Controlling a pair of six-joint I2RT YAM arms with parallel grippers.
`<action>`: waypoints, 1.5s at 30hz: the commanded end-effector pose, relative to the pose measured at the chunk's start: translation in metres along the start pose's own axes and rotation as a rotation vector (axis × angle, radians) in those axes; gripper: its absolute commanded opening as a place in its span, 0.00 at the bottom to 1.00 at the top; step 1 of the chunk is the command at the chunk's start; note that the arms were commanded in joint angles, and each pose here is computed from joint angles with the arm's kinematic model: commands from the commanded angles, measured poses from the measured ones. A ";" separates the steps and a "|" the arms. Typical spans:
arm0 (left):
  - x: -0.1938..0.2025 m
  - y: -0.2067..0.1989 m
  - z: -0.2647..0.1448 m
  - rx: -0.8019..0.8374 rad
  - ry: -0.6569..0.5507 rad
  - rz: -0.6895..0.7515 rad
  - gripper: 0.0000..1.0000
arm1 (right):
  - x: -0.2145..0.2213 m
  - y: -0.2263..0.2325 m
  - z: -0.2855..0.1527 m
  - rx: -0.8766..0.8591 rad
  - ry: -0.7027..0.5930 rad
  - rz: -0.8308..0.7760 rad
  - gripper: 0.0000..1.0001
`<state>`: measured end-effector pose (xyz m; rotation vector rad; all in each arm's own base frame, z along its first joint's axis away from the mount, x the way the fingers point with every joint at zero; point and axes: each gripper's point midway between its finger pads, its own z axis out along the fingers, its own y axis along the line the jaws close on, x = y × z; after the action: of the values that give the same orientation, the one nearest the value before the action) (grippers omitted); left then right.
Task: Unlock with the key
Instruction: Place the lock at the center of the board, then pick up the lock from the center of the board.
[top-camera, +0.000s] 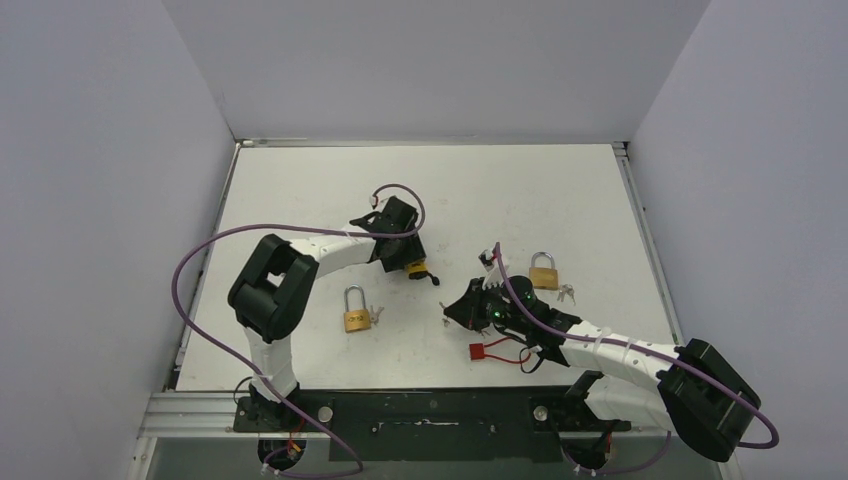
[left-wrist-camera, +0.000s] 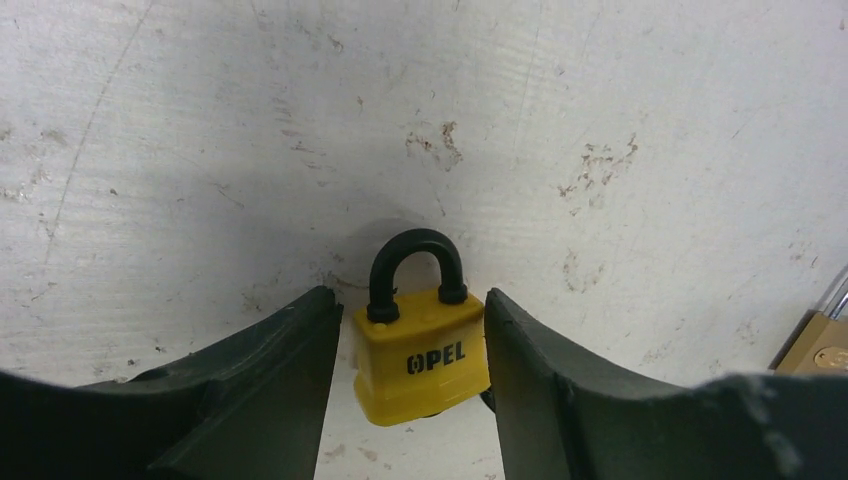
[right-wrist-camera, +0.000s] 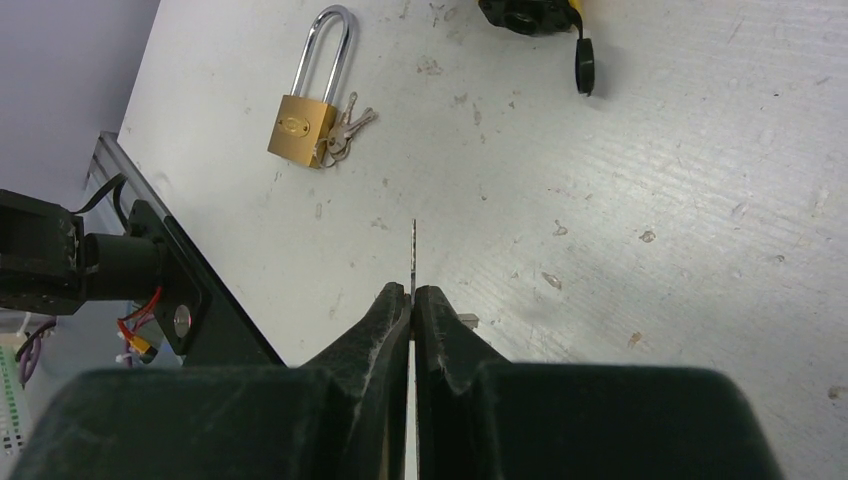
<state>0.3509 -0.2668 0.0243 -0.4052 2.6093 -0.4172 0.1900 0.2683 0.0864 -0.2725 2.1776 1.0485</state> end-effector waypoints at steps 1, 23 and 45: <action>0.015 0.035 0.016 -0.137 0.032 0.052 0.56 | -0.020 0.013 0.003 -0.025 -0.057 -0.023 0.00; 0.047 0.048 0.017 -0.355 0.043 0.250 0.62 | -0.017 0.007 0.012 -0.008 -0.051 0.005 0.00; 0.053 -0.008 -0.021 -0.079 0.057 0.090 0.00 | -0.023 0.037 0.024 -0.085 -0.095 -0.034 0.00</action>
<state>0.3299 -0.2756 0.0205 -0.2294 2.5958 -0.1300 0.1918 0.2860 0.0776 -0.2802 2.1974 1.0378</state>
